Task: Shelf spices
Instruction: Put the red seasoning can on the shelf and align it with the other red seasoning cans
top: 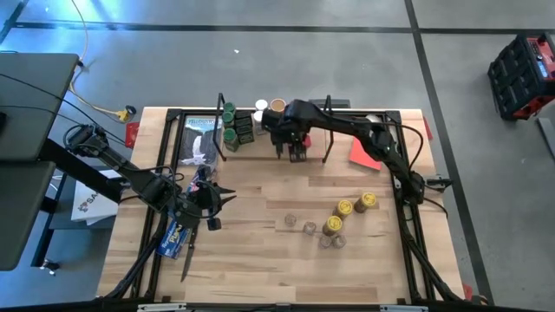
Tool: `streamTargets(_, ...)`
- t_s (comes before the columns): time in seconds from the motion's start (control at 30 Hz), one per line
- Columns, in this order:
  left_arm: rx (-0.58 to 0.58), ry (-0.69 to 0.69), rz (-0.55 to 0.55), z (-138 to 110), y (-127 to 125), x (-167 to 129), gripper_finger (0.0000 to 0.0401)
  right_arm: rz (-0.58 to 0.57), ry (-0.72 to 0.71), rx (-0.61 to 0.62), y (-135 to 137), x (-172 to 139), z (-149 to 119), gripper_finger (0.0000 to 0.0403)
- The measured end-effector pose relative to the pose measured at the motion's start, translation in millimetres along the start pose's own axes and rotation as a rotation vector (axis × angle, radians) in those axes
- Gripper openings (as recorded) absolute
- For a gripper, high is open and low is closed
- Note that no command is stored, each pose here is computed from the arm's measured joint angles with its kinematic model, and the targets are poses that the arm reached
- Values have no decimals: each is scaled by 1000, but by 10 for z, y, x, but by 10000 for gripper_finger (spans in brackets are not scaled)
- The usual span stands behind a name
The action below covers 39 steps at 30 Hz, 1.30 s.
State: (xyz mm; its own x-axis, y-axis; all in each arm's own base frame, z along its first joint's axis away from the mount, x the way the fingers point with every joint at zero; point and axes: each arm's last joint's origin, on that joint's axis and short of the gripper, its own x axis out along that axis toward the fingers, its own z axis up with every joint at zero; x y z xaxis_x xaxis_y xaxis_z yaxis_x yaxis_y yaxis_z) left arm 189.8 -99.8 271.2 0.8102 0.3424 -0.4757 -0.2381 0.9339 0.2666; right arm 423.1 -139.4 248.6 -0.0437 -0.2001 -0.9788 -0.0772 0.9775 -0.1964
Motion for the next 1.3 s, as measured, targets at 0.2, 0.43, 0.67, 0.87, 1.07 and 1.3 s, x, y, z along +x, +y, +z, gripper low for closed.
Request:
streamTargets(0.2, -1, 1, -3, 0, -1, 0, 53, -34, -67, 12, -42, 16, 71, 260)
streamTargets(0.43, -1, 2, -8, 0, -2, 0, 53, -75, -76, -22, -60, -1, 87, 268)
streamTargets(0.67, 0, 3, -9, -1, -3, 0, 53, -104, -124, -18, -66, -355, 39, 269)
streamTargets(0.87, -9, 4, -10, -1, -3, 0, 53, -58, -225, 14, 103, -703, -127, 270)
streamTargets(1.07, -13, 9, -28, -3, -9, -1, 53, 43, -186, -27, 334, -642, -133, 256)
streamTargets(1.3, -25, 21, -61, -7, -19, -2, 53, 146, -76, -49, 459, -322, -151, 157)
